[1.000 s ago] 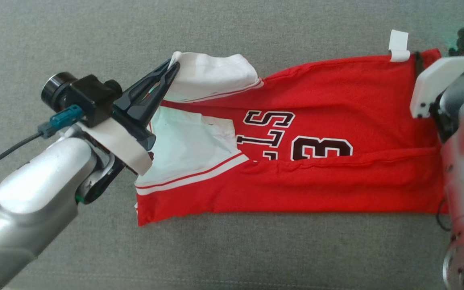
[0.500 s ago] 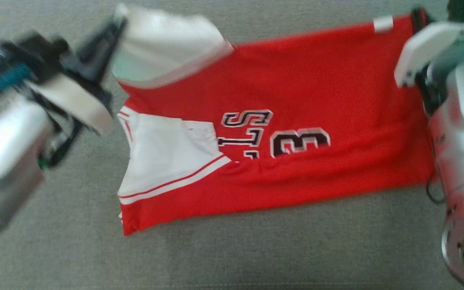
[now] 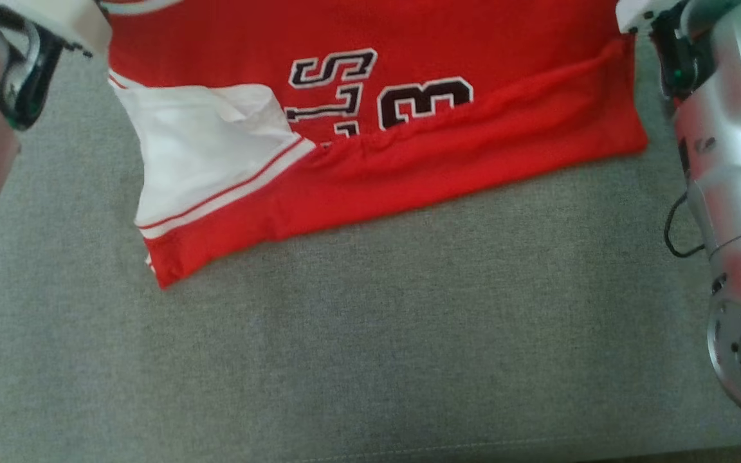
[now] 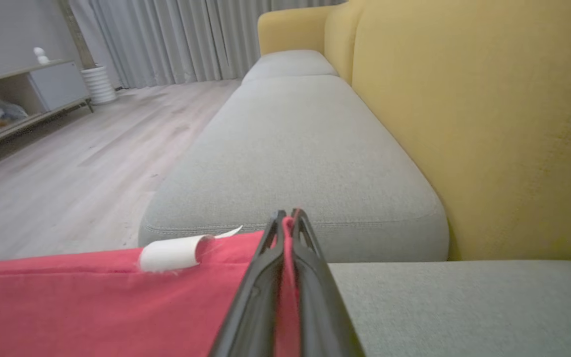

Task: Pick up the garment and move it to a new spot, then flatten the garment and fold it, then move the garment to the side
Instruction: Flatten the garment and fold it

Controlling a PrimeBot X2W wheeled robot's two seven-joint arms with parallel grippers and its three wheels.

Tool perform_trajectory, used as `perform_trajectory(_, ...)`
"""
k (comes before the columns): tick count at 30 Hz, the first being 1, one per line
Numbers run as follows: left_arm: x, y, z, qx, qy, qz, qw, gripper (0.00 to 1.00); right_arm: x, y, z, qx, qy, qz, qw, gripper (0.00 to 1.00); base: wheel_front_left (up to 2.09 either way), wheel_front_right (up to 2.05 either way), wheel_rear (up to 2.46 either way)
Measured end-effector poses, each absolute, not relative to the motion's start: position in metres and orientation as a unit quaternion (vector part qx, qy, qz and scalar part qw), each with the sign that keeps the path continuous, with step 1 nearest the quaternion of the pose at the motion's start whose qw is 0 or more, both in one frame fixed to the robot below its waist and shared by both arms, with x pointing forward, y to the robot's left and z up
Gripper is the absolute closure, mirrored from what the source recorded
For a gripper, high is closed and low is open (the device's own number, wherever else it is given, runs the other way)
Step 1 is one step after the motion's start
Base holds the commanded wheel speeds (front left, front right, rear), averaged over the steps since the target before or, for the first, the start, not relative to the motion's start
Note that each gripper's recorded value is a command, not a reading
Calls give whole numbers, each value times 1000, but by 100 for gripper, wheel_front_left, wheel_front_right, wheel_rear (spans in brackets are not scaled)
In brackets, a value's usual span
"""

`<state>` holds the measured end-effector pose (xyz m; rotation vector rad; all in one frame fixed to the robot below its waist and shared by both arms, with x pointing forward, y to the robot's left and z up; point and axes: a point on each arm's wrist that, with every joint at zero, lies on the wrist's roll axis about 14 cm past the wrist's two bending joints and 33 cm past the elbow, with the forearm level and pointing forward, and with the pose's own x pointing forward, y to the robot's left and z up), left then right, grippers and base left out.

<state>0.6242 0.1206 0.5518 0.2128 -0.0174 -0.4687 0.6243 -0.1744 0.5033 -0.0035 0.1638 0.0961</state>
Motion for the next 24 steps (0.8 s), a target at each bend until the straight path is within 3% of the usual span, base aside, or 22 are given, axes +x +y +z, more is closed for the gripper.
perform_trajectory(11, 612, 124, 532, 104, 14, -235, 966, 100, 621, -166, 488, 16, 99, 63, 993, 100, 0, 0, 0)
perform_trajectory(24, 528, 127, 473, 102, 88, -276, 952, 100, 575, -176, 439, -7, 216, 77, 973, 100, 0, 0, 0)
